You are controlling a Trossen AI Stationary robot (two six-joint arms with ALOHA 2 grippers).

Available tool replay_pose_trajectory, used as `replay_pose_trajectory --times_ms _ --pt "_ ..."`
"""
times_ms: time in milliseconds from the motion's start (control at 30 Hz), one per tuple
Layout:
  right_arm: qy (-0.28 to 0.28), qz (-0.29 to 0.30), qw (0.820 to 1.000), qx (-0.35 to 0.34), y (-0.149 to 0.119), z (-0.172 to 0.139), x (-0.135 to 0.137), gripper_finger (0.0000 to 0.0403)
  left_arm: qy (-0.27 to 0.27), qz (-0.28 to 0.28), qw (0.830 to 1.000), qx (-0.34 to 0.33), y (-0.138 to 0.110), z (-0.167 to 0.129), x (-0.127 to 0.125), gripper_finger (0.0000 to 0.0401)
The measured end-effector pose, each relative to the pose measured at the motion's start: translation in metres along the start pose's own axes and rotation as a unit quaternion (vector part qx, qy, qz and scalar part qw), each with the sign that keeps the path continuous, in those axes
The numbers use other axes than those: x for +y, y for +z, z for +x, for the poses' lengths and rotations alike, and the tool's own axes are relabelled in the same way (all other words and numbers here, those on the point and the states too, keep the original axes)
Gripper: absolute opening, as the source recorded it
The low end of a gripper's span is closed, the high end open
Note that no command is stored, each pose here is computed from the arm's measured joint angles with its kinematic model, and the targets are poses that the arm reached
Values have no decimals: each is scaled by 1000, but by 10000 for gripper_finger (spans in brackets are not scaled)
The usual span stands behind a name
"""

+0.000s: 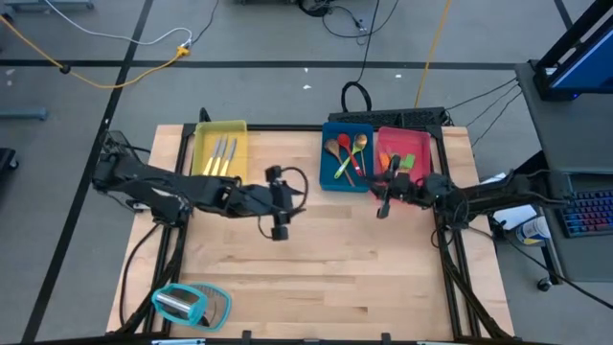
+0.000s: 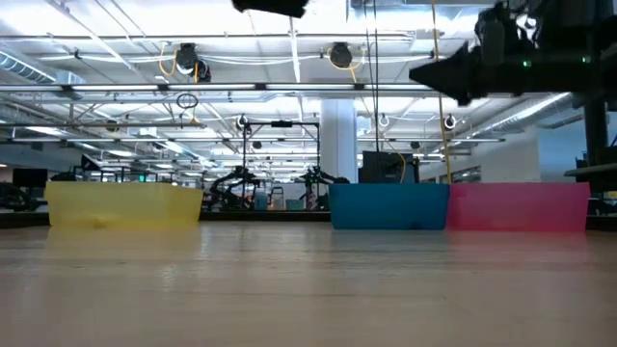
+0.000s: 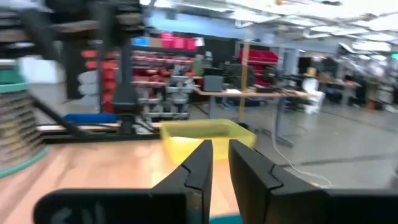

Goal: Pick & Place Kitchen Items
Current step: Return to Home Position

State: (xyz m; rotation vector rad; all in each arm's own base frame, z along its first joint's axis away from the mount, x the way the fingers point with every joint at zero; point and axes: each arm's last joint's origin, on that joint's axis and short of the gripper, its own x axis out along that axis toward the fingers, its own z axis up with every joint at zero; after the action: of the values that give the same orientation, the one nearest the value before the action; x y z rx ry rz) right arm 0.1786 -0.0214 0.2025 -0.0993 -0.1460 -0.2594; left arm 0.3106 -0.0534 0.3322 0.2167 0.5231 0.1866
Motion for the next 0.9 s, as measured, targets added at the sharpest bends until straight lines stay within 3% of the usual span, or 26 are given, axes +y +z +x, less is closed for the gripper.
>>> replay_pose_trajectory --times_ms 200,500,733,900 --pt "47 -20 998 34 28 21 18 20 67 -43 996 38 -7 -37 24 191" --pt "82 -38 992 86 68 39 30 8 108 -85 988 69 -26 -87 47 191" --pt "60 -67 991 99 89 25 22 8 142 -134 979 60 -77 -114 57 191" --pt "74 -84 985 135 93 2 15 8 145 -181 973 22 -116 -129 61 191"
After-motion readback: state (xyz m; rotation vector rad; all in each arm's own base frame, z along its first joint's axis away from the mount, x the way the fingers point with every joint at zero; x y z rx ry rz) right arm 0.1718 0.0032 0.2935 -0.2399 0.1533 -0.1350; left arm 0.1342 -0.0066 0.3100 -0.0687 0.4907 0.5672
